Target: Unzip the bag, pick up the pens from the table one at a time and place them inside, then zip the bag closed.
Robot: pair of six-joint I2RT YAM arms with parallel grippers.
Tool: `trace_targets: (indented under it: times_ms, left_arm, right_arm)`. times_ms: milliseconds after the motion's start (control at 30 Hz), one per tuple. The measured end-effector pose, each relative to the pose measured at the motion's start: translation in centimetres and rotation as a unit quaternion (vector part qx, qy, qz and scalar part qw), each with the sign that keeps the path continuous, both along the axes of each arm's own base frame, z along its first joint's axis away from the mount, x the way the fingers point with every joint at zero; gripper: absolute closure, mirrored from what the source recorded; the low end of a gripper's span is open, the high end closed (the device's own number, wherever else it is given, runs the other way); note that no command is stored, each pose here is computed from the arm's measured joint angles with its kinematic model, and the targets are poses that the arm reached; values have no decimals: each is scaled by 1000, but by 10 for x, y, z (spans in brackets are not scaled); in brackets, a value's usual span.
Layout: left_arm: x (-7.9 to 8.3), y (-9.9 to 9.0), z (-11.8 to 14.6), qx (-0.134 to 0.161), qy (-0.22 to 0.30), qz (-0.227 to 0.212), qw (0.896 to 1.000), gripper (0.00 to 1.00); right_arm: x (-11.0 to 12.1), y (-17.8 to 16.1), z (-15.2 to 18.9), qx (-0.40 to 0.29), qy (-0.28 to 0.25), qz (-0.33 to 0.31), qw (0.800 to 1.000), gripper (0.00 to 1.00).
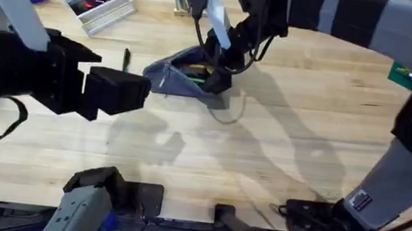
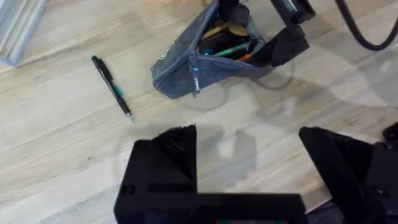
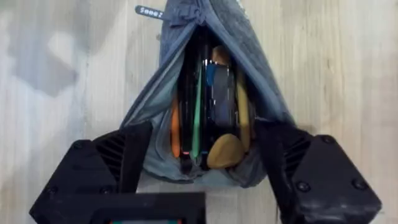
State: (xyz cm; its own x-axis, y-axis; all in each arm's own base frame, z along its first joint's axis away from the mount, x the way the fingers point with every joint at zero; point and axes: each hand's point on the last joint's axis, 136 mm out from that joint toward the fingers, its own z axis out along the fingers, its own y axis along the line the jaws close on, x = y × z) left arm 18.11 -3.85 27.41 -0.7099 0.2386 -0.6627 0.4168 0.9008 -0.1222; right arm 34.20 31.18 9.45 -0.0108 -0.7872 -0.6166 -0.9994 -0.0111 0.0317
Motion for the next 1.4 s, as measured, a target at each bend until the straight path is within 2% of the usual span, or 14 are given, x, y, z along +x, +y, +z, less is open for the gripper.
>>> trace_targets:
  times_ms: [467,700,1000,1267,1400]
  left_arm:
    - [1,0,1,1,-3,0,1000,5]
    - [1,0,1,1,-3,0,1000,6]
    - [2,1,1,1,-5,0,1000,6]
    - [2,1,1,2,-6,0,1000,6]
    - [3,1,2,2,-7,0,1000,6]
  right_arm:
    - [-3,-18,75,1,-64,-47,997,5]
    - [-27,-35,100,-11,-46,-67,997,5]
    - [-35,-64,130,-40,-73,-134,987,5]
    - [-50,-80,155,-30,-48,-213,975,5]
    - [-61,-92,151,-45,-4,-253,966,5]
